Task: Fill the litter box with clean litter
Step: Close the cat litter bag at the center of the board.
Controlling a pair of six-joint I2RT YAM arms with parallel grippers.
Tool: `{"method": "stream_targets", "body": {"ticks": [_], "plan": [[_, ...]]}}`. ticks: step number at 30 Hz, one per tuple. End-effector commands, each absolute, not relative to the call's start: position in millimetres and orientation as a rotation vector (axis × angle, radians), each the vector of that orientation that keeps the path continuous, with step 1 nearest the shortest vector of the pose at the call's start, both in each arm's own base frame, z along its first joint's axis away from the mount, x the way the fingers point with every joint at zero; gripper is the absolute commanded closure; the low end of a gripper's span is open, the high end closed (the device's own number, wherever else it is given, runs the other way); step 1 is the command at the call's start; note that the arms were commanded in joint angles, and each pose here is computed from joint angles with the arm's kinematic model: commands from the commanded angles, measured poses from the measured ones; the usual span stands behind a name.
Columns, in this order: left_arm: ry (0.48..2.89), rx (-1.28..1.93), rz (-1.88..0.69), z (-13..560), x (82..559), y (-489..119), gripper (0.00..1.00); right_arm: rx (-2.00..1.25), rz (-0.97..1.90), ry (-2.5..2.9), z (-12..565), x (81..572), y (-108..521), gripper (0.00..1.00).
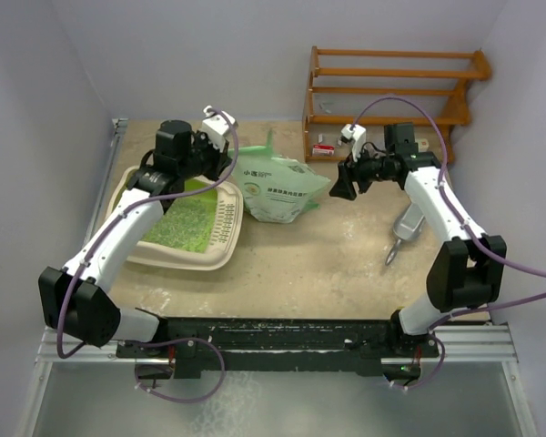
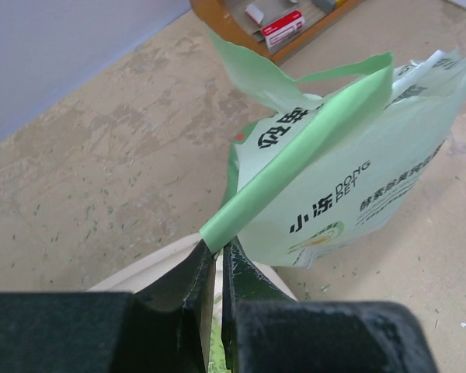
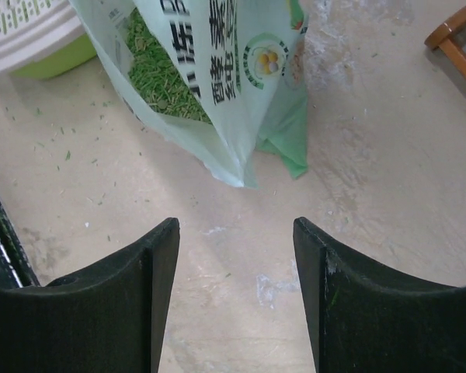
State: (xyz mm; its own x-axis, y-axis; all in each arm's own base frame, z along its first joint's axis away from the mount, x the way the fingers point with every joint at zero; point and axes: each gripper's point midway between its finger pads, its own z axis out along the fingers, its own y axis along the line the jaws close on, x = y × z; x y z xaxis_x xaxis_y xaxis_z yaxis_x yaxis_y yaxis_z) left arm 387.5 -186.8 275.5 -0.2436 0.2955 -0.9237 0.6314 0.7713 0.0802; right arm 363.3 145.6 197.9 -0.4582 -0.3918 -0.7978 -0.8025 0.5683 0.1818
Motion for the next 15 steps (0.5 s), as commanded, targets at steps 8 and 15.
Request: {"method": "stream_targets", "body": {"ticks": [8,15], "plan": [[1.838,0.614,-0.328,287,389,-159,0.97,-1.165,0.775,1.731,206,377,170,0.36],[1.858,0.597,-0.291,281,391,-151,0.97,-1.262,0.879,1.626,205,374,185,0.37]]}}
